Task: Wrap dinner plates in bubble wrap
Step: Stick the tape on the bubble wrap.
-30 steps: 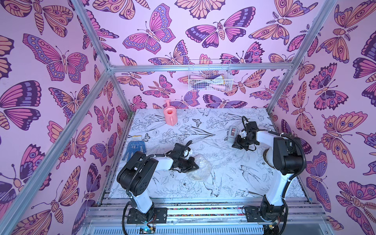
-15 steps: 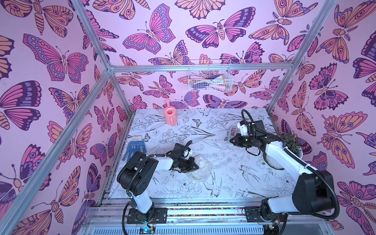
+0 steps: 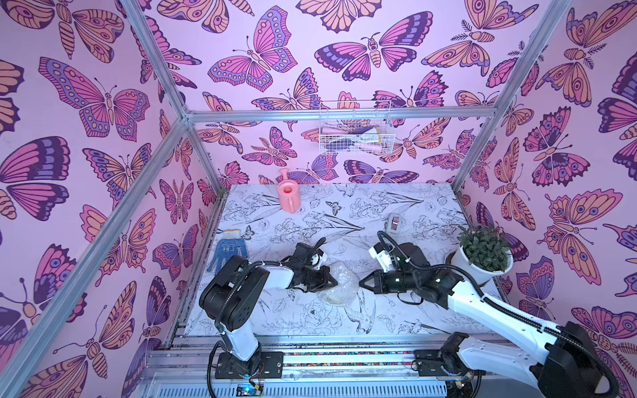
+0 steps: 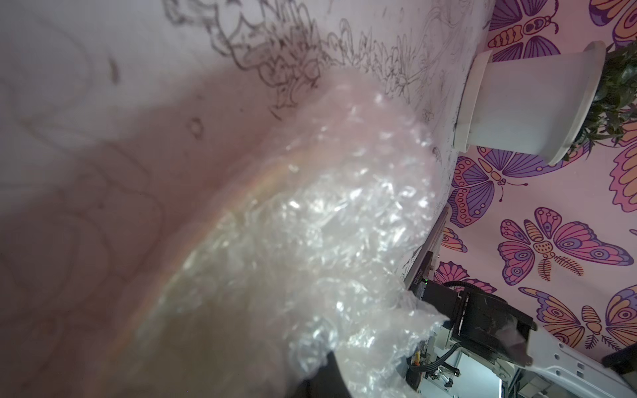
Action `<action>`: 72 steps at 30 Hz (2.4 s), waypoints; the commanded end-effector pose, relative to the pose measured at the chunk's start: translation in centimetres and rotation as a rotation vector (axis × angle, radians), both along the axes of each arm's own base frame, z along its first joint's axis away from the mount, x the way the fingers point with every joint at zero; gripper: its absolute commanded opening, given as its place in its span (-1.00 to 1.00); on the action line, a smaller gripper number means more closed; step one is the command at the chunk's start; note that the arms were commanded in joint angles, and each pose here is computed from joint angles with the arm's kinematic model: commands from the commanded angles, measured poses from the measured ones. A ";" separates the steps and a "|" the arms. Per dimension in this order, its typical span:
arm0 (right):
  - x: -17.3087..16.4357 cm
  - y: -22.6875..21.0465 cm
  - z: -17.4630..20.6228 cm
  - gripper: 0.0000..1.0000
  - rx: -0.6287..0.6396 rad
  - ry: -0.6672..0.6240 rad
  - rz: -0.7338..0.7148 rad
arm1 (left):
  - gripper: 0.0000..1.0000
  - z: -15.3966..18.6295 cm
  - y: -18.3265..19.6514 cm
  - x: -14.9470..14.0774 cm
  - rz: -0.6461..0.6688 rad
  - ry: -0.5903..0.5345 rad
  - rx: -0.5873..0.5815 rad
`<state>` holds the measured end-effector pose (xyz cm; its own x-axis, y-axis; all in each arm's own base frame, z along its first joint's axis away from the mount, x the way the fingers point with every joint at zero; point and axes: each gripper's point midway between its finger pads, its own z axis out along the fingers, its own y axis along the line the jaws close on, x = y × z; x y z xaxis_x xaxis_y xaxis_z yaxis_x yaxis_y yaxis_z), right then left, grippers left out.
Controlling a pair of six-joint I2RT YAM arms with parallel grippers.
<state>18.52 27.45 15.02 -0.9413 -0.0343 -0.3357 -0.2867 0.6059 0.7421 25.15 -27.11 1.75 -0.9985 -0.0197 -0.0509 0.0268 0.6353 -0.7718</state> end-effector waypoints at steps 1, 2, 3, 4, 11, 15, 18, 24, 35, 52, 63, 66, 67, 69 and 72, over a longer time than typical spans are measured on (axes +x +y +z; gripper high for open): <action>0.4 3.1 1.0 -1.00 0.125 0.027 -0.031 | -1.00 -8.8 6.6 -5.1 0.088 0.214 0.380; 0.4 3.8 0.7 -1.00 0.144 0.030 -0.024 | -1.00 -8.8 6.6 -5.1 0.088 0.212 0.381; 0.5 4.4 0.5 -1.00 0.157 0.036 -0.024 | -1.00 -8.8 6.6 -5.0 0.087 0.211 0.381; 0.7 4.9 0.2 -1.00 0.169 0.042 -0.025 | -1.00 -8.8 6.6 -5.0 0.087 0.211 0.382; 2.3 8.0 -1.1 -1.00 0.263 0.102 -0.032 | -1.00 -8.8 6.6 -5.0 0.088 0.207 0.380; 2.6 8.1 -2.3 -1.00 0.263 0.125 -0.055 | -1.00 -8.8 6.7 -5.0 0.089 0.206 0.382; 3.0 7.8 -3.4 -1.00 0.238 0.119 -0.079 | -1.00 -8.8 6.7 -5.0 0.088 0.207 0.380; 4.7 7.6 -5.8 -1.00 0.206 0.118 -0.123 | -1.00 -8.8 6.7 -5.0 0.091 0.206 0.381; 7.1 6.2 -8.5 -1.00 0.135 0.099 -0.174 | -1.00 -8.8 6.7 -5.1 0.093 0.207 0.382; 9.0 4.6 -9.8 -1.00 -0.030 -0.003 -0.149 | -1.00 -8.8 6.7 -5.0 0.096 0.209 0.383; 8.4 2.3 -11.1 -0.86 -0.249 -0.122 -0.077 | -1.00 -8.9 6.7 -5.1 0.095 0.213 0.383; 8.1 2.4 -10.9 -0.85 -0.283 -0.152 -0.047 | -1.00 -8.9 6.7 -5.0 0.095 0.213 0.383; 8.1 2.4 -10.8 -0.85 -0.287 -0.159 -0.038 | -1.00 -8.9 6.7 -5.0 0.094 0.213 0.382; 8.0 2.4 -10.8 -0.82 -0.289 -0.170 -0.031 | -1.00 -8.9 6.7 -5.0 0.095 0.213 0.383; 7.8 2.3 -10.6 -0.62 -0.305 -0.187 -0.016 | -1.00 -8.9 6.7 -5.1 0.093 0.213 0.383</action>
<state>26.44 30.26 4.12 -0.8840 -0.0998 -0.4568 -0.3555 0.7780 0.5180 25.21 -27.16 1.78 -0.9976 -0.0268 -0.0634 0.0328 0.6253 -0.7797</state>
